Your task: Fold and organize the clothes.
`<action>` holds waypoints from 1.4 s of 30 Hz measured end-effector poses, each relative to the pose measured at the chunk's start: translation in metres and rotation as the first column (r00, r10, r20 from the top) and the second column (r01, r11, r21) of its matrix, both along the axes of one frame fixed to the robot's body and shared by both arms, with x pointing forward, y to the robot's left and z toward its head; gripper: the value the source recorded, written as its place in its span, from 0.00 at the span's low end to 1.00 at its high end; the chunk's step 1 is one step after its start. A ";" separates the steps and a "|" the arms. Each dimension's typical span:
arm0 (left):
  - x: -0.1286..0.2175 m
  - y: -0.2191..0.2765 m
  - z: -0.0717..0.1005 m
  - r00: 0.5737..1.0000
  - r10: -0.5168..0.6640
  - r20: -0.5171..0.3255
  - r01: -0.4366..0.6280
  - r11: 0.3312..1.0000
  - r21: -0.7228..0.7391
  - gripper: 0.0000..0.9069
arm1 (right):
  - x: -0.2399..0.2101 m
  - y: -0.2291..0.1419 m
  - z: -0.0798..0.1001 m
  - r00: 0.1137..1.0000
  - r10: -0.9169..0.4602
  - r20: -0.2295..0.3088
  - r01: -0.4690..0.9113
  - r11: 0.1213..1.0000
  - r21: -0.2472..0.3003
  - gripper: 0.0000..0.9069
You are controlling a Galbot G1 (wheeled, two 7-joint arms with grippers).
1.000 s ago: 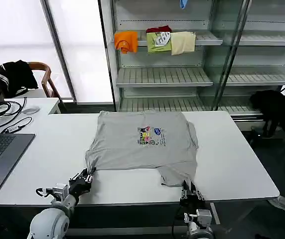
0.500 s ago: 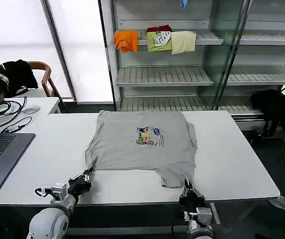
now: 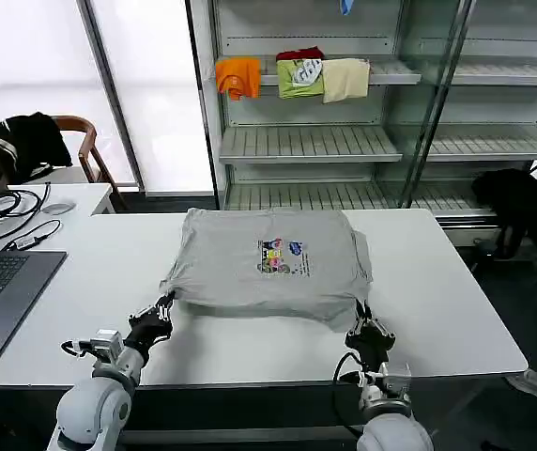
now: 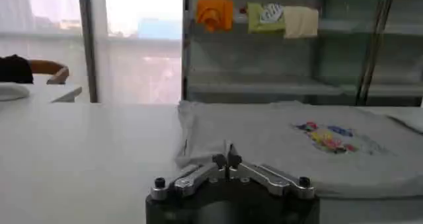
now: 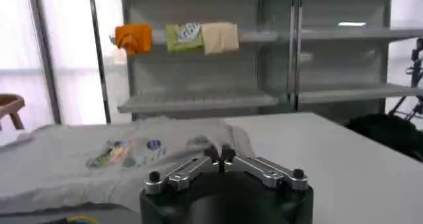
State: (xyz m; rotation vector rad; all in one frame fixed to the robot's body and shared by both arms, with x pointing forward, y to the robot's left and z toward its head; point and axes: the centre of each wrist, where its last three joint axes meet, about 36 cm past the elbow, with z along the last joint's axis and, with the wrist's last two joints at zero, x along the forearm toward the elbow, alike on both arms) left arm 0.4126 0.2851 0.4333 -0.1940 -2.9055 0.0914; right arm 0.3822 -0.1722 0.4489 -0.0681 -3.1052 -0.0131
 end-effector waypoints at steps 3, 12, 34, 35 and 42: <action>0.012 0.001 0.003 1.000 0.005 0.019 -0.005 1.000 -0.010 0.01 | 0.019 0.001 0.003 1.000 0.006 0.024 -0.006 1.000 -0.009 0.00; 0.057 0.006 0.007 0.998 0.024 0.056 -0.023 0.999 -0.026 0.01 | 0.081 0.007 0.008 0.997 0.021 0.068 -0.019 0.999 -0.027 0.00; 0.148 0.025 -0.014 0.996 0.083 -0.014 -0.083 0.996 -0.021 0.01 | 0.192 0.021 -0.008 1.000 0.003 -0.010 -0.003 0.998 -0.064 0.00; 0.150 0.026 -0.016 0.996 0.084 -0.019 -0.085 0.996 -0.018 0.01 | 0.195 0.022 -0.009 1.000 0.003 -0.017 -0.004 0.998 -0.066 0.00; 0.164 0.025 -0.022 0.995 0.087 -0.046 -0.087 0.996 -0.001 1.00 | 0.208 0.024 -0.018 0.997 0.006 -0.076 -0.012 0.997 -0.077 1.00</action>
